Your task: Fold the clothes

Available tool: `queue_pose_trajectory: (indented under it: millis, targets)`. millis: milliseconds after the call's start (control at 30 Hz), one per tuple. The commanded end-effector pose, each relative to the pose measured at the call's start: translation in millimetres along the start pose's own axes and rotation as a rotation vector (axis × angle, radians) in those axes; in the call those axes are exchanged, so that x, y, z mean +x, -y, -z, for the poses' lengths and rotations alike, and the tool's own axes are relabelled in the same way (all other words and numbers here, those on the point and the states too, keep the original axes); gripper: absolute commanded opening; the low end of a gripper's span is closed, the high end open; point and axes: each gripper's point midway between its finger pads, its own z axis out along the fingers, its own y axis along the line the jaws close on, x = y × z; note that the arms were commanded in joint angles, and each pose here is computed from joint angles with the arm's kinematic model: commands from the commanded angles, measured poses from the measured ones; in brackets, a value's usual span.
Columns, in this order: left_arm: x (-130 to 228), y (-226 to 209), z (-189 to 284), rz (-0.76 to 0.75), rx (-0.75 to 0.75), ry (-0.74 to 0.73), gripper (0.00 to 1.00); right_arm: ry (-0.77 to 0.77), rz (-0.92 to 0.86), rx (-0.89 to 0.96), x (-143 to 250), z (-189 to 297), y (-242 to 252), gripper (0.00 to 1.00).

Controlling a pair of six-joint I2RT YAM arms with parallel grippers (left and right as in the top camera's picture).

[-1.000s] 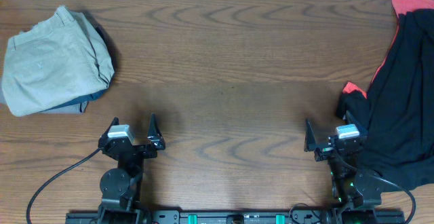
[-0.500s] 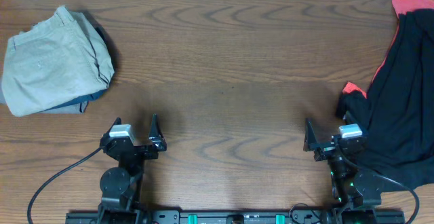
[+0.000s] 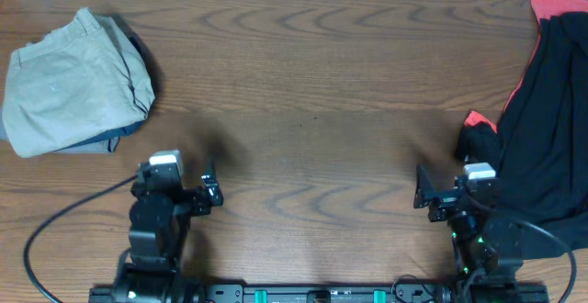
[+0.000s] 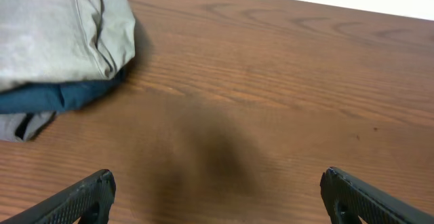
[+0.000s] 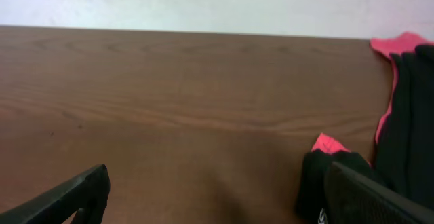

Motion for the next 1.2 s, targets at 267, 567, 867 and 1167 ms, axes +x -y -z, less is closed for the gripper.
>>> queue_pose_trajectory:
  millis: [267,567,867,1167]
  targets:
    - [-37.9,11.0,23.4,0.004,0.001,-0.152,0.98,-0.248,-0.033,0.018,-13.0,-13.2,1.8,0.99]
    - [-44.1,11.2,36.3,0.001,-0.005,-0.185,0.98,-0.703,-0.085,0.056,13.3,-35.4,12.4,0.99]
    - [-44.2,11.1,36.3,0.001,-0.005,-0.185,0.98,-0.798,-0.167,0.374,27.4,-68.1,69.2,0.79]
    - [-44.3,11.1,36.3,0.001,-0.005,-0.184,0.98,-0.824,-0.261,0.606,61.3,-84.2,125.3,0.52]
